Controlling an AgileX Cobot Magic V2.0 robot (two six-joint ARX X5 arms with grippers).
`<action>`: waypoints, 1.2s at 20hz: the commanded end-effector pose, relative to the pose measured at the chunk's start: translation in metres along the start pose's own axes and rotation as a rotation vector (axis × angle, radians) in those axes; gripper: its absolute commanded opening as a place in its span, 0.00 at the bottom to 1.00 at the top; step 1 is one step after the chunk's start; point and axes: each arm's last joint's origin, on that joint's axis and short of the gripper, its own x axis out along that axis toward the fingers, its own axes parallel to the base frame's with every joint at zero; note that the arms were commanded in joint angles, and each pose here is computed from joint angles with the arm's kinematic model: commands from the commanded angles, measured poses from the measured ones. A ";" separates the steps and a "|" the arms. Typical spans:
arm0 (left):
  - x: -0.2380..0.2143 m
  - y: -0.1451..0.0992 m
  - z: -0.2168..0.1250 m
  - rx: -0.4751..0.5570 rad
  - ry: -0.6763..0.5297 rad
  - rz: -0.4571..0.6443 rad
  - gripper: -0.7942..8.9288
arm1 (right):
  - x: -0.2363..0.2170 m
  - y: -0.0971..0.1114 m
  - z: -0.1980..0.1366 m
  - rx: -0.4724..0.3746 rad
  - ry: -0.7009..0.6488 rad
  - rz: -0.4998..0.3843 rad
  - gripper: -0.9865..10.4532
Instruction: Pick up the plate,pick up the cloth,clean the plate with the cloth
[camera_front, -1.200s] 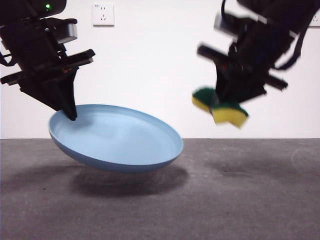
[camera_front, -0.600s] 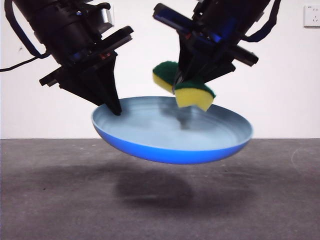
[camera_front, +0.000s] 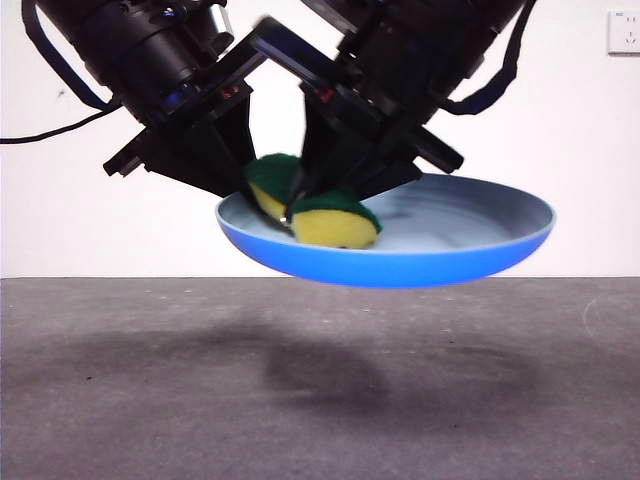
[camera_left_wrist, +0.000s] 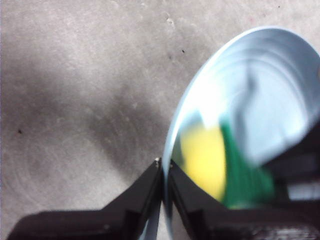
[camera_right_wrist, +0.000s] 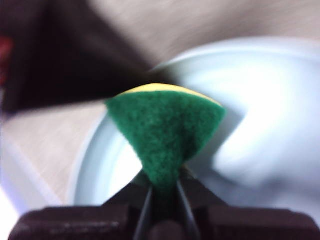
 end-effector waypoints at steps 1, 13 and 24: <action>-0.001 0.005 0.003 -0.028 -0.024 -0.008 0.07 | 0.004 0.005 -0.009 0.001 0.081 0.005 0.08; -0.010 0.025 -0.004 -0.063 0.084 -0.131 0.07 | -0.003 -0.018 -0.015 -0.037 0.077 -0.618 0.08; -0.012 0.027 0.009 -0.090 -0.041 -0.154 0.07 | 0.004 0.000 0.006 -0.004 -0.063 0.004 0.08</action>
